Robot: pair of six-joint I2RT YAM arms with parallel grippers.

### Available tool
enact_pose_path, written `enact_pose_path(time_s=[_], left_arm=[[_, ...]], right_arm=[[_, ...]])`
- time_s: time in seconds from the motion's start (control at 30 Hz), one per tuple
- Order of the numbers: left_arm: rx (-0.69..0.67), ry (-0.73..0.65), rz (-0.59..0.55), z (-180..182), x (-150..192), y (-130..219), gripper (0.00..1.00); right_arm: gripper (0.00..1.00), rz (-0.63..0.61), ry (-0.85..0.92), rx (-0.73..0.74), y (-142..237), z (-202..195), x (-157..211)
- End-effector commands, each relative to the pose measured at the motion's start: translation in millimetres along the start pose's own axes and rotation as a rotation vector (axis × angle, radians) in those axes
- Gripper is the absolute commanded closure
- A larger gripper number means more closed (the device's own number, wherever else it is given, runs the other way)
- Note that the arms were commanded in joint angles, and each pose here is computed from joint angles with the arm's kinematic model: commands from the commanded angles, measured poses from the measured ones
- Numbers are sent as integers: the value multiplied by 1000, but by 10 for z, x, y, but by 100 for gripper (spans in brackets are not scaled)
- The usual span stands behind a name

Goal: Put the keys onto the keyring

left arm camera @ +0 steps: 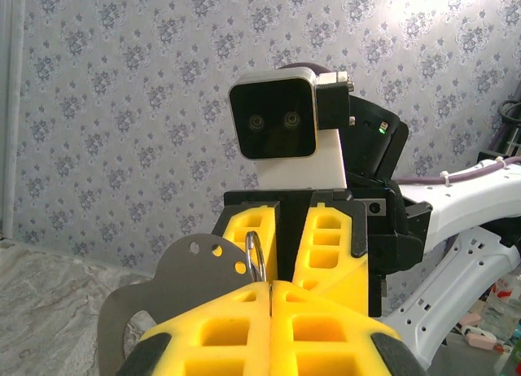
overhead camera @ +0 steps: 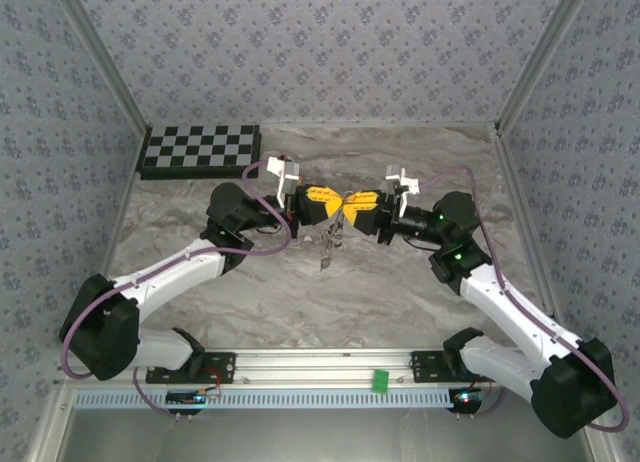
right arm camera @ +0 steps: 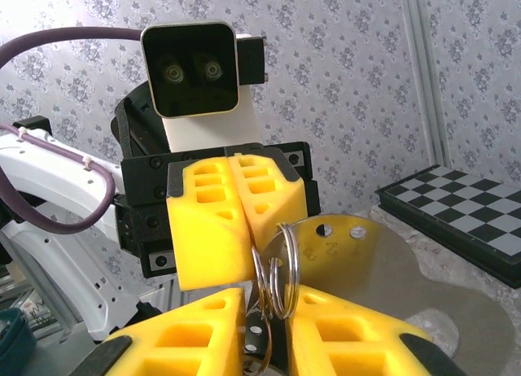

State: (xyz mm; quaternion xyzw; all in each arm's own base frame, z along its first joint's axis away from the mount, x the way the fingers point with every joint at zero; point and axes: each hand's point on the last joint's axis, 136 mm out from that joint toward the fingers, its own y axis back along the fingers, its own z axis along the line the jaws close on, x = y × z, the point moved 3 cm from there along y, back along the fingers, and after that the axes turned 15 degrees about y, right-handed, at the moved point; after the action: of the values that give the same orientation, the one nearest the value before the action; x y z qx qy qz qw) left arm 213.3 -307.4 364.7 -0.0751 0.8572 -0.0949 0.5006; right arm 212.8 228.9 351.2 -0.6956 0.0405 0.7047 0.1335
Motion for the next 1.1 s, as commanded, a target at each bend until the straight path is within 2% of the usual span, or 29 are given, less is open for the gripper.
enact_pose_path(time_s=[0.0, 0.13, 0.37, 0.47, 0.57, 0.73, 0.93, 1.07], left_arm=[[41, -50, -38, -129, -110, -27, 100], [40, -50, -38, -126, -110, -26, 100], [35, -48, -36, -103, -85, -21, 100], [33, -50, -34, -104, -76, -14, 100], [5, -47, -27, -78, -67, 7, 100], [-71, -37, -3, 29, -67, 104, 76], [-139, -11, -1, 163, -56, 314, 74], [-152, -19, 49, 171, 40, 387, 73]], right_arm=[[83, -45, 36, -17, -31, 34, -191], [86, -47, 38, -16, -37, 32, -195], [99, -53, 44, -15, -43, 41, -211], [100, -31, 45, -21, -47, 47, -187], [100, 33, 58, -15, -42, 27, -148], [100, 173, 44, -30, -48, -30, -20], [100, 316, 9, -72, -66, -84, 164], [100, 403, -24, -128, -93, -75, 248]])
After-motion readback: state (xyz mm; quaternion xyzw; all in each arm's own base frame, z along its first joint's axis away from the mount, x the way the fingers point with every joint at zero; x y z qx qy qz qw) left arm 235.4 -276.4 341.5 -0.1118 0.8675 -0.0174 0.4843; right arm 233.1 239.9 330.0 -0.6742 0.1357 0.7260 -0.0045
